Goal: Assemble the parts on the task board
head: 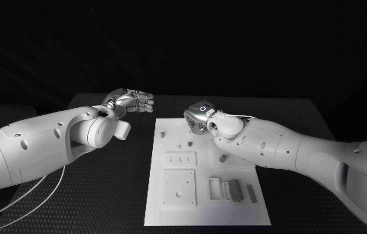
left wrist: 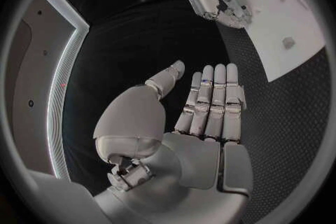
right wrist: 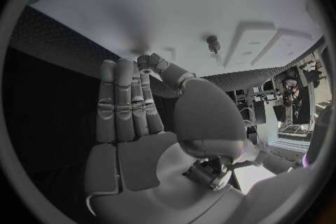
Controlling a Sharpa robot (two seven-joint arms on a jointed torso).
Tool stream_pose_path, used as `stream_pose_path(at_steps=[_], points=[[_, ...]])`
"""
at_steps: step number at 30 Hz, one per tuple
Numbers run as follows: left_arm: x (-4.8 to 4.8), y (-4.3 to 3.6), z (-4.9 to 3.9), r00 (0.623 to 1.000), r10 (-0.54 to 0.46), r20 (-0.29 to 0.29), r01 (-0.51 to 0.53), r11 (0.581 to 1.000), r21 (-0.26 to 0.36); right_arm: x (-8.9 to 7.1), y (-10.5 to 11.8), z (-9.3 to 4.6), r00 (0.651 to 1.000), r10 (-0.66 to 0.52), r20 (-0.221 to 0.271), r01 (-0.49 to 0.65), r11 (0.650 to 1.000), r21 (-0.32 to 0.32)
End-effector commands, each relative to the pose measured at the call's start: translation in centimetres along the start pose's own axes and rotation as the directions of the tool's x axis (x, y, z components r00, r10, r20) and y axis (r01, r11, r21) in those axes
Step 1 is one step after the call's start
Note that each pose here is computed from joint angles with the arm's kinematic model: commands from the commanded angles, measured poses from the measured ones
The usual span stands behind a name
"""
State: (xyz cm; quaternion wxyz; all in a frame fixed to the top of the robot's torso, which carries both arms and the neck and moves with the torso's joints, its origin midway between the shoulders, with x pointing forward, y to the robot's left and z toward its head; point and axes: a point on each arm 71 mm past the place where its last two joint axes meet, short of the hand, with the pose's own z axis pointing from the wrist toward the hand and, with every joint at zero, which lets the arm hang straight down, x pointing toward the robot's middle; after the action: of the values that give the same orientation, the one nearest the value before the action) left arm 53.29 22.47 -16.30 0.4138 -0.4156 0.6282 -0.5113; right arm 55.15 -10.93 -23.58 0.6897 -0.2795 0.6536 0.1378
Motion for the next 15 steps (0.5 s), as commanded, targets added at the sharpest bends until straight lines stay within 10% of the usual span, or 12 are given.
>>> stream_pose_path(at_steps=[1, 15], points=[[0.21, -0.23, 0.02, 1.0, 0.002, -0.016, -0.002, 1.0, 0.01, 0.3, -0.07, -0.03, 0.999, 0.02, -0.031, -0.02, 1.0, -0.001], [-0.01, -0.28, -0.03, 1.0, 0.003, -0.01, -0.003, 1.0, 0.01, -0.02, -0.43, -0.69, 0.998, 0.059, 0.014, -0.059, 0.998, 0.005]])
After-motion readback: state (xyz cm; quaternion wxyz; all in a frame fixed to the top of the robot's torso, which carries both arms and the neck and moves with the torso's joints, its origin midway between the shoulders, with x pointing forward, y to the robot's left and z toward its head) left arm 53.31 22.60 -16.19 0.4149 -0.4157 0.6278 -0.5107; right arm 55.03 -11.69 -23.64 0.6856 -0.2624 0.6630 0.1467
